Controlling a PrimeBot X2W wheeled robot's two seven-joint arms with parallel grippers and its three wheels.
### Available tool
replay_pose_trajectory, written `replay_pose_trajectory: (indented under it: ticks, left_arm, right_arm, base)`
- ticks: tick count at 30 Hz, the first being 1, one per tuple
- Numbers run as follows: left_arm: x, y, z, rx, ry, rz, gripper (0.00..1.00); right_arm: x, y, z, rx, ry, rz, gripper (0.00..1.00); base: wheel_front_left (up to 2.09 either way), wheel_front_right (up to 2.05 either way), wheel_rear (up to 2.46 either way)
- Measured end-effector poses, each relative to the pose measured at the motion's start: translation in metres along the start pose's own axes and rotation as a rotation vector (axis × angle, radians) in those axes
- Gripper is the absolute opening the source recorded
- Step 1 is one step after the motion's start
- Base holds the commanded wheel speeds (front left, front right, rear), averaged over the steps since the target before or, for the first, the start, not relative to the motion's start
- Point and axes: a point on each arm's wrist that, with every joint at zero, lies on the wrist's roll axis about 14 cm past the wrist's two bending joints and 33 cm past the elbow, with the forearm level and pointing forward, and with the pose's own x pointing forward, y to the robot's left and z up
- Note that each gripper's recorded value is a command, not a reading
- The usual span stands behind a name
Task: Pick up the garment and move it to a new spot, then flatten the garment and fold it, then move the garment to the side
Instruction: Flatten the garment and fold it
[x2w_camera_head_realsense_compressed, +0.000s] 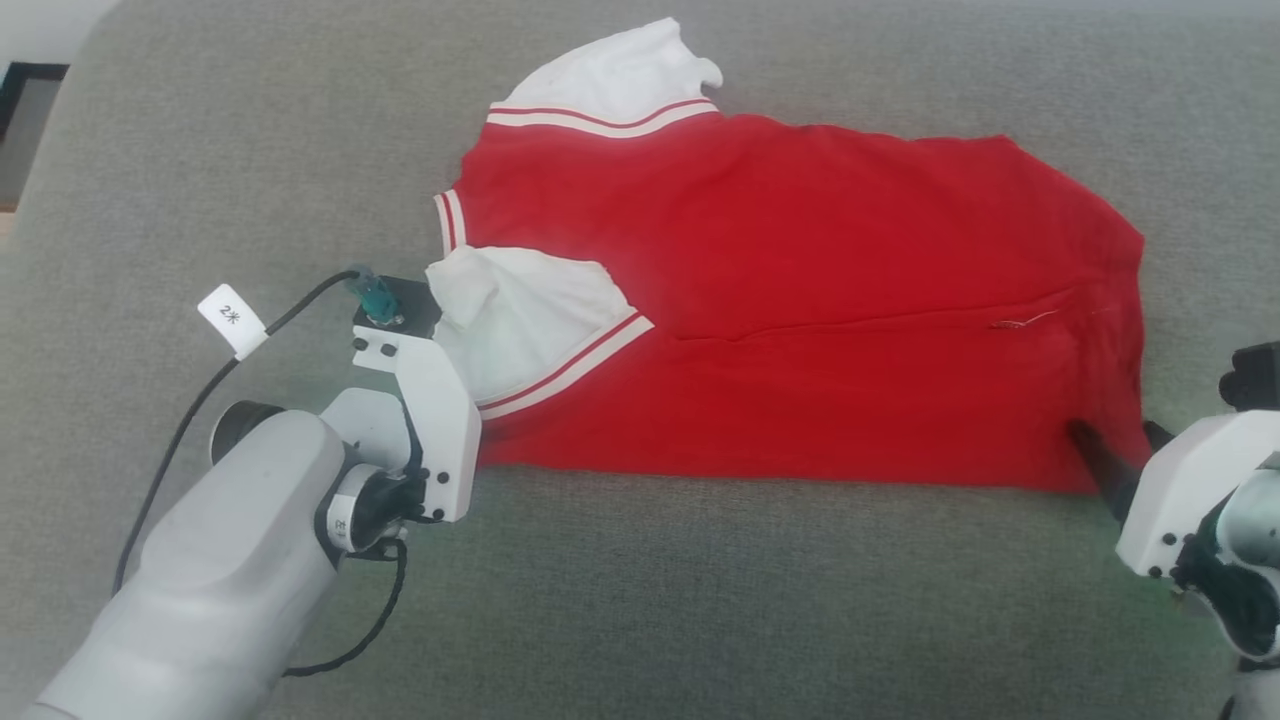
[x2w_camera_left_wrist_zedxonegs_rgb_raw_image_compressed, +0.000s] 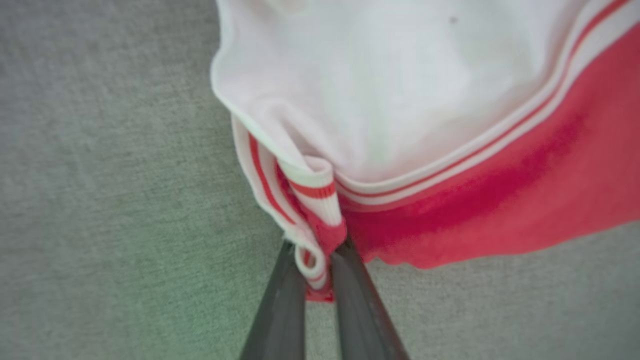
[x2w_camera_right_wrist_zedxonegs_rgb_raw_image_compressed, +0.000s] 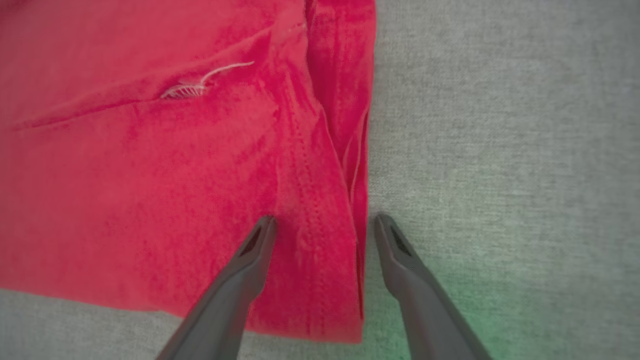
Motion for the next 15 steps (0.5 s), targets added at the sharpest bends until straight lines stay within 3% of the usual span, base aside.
replay_pose_trajectory:
  ticks: [1,2,3,4,15]
  left_arm:
    - [0.0,0.0,0.0,0.0,-0.003,0.0,0.0]
    - [0.0,0.0,-0.001,0.0,-0.004,-0.001,0.0]
    - [-0.001,0.0,-0.001,-0.001,-0.004,-0.003,0.0]
    - [-0.001,0.0,-0.001,-0.002,-0.007,-0.003,0.0]
    - [-0.017,0.003,0.003,0.022,-0.053,-0.001,0.0]
  right_arm:
    - [0.001,0.0,-0.002,-0.009,0.023,-0.002,1.0]
    - [0.002,0.0,-0.004,-0.017,0.046,-0.006,0.48]
    - [0.003,0.0,-0.005,-0.027,0.065,-0.007,0.48]
    - [0.003,0.0,-0.006,-0.042,0.084,-0.009,0.0]
    - [-0.013,0.004,0.01,-0.071,0.091,-0.013,0.0]
  base:
    - [0.0,0.0,0.0]
    - [0.0,0.0,0.0]
    - [0.0,0.0,0.0]
    - [0.0,0.0,0.0]
    - [0.0,0.0,0.0]
